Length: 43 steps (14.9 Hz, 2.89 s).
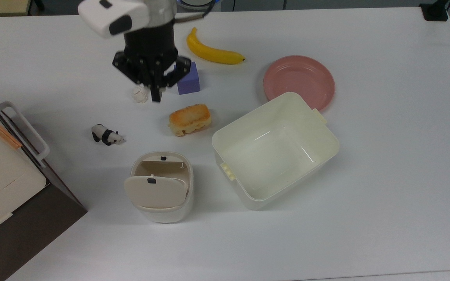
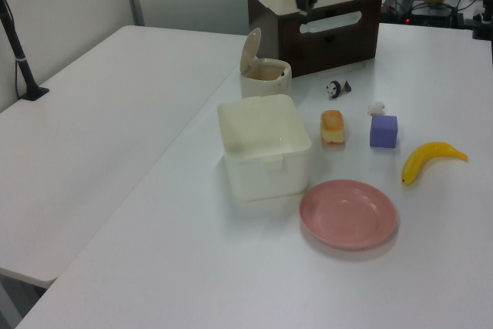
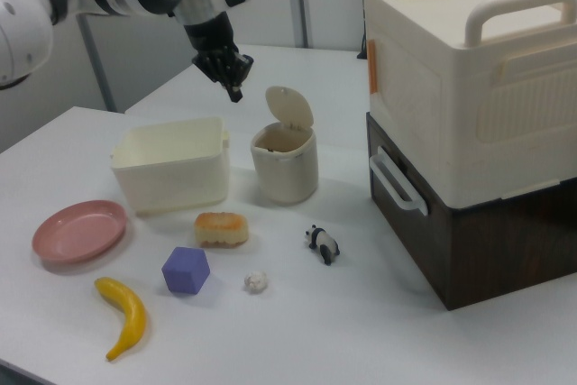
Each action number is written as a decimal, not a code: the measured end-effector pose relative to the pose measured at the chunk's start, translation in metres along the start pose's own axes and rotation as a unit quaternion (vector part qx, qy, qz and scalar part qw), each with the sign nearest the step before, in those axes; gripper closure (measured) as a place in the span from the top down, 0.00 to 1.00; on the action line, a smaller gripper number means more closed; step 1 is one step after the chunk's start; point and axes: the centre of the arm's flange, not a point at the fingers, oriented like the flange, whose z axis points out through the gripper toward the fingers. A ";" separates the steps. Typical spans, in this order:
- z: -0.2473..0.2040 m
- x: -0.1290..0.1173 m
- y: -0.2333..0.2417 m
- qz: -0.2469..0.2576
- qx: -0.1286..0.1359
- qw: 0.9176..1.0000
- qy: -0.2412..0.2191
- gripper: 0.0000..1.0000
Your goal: Open the trash can
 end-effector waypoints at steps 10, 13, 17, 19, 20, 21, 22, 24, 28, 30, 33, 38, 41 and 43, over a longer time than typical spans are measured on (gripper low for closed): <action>-0.058 -0.056 -0.012 -0.005 0.015 0.995 -0.101 0.02; -0.049 -0.057 -0.023 -0.014 0.016 0.995 -0.100 0.03; -0.046 -0.063 -0.050 -0.039 0.019 0.996 -0.079 0.05; -0.047 -0.068 -0.068 -0.051 0.033 0.995 -0.081 0.07; -0.048 -0.070 -0.073 -0.053 0.041 0.994 -0.083 0.08; -0.048 -0.070 -0.075 -0.053 0.047 0.994 -0.083 0.10; -0.048 -0.070 -0.074 -0.051 0.050 0.994 -0.084 0.13; -0.047 -0.069 -0.069 -0.046 0.053 0.994 -0.084 0.14; -0.044 -0.066 -0.057 -0.032 0.060 0.994 -0.081 0.16; -0.041 -0.064 -0.056 -0.030 0.060 0.995 -0.080 0.31; -0.043 -0.058 -0.055 -0.027 0.060 0.996 -0.055 0.68; -0.044 -0.056 -0.053 -0.024 0.047 0.998 -0.045 1.00; -0.044 -0.056 -0.053 -0.008 0.046 0.998 -0.046 1.00; -0.043 -0.056 -0.053 0.004 0.045 0.998 -0.047 1.00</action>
